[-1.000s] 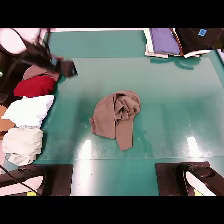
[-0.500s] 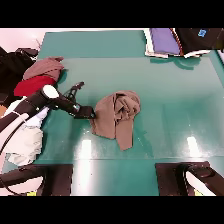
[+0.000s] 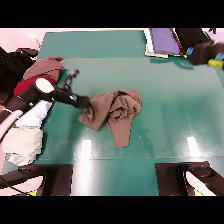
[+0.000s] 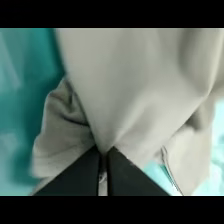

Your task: Fold the shirts.

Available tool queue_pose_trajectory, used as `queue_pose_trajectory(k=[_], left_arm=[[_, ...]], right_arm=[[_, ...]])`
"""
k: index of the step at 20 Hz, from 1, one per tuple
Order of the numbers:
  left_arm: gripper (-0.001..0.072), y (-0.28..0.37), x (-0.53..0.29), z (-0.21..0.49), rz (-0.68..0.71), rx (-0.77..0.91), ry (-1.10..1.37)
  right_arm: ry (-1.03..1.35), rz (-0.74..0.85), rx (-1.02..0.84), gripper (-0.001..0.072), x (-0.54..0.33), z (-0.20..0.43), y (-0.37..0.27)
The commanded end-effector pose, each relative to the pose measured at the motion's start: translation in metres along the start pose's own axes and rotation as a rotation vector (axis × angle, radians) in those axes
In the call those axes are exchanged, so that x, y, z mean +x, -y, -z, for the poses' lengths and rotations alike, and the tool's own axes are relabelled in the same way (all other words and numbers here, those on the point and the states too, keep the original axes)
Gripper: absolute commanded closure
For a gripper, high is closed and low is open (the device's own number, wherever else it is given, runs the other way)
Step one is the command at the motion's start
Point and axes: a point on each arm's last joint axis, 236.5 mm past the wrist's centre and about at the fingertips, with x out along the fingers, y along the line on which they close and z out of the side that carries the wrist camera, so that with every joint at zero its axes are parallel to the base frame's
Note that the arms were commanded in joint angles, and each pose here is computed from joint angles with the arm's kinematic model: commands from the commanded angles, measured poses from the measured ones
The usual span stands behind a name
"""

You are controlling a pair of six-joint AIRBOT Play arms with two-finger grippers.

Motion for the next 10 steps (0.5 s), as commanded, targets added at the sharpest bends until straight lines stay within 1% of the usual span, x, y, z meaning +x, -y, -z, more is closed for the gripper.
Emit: queue_pose_trajectory(k=[1, 2, 3, 6, 10], left_arm=[[0.0679, -0.03, -0.06, -0.051, -0.102, 0.038, 0.117], [0.0679, -0.033, -0.066, -0.056, -0.109, 0.036, 0.131], [0.0679, -0.034, -0.067, -0.057, -0.111, 0.034, 0.133], [0.0679, -0.036, -0.066, -0.055, -0.118, 0.037, 0.123], [0.0679, -0.038, -0.066, -0.053, -0.125, 0.041, 0.116]], right_arm=[[-0.229, 0.052, 0.058, 0.0663, 0.041, 0.083, 0.034], [-0.315, 0.064, 0.09, 0.047, 0.057, 0.114, 0.046], [-0.391, 0.066, 0.123, 0.032, 0.073, 0.141, 0.053], [-0.569, 0.079, 0.221, 0.0316, 0.122, 0.205, 0.077], [-0.662, -0.037, 0.254, 0.0316, 0.183, 0.229, 0.065]])
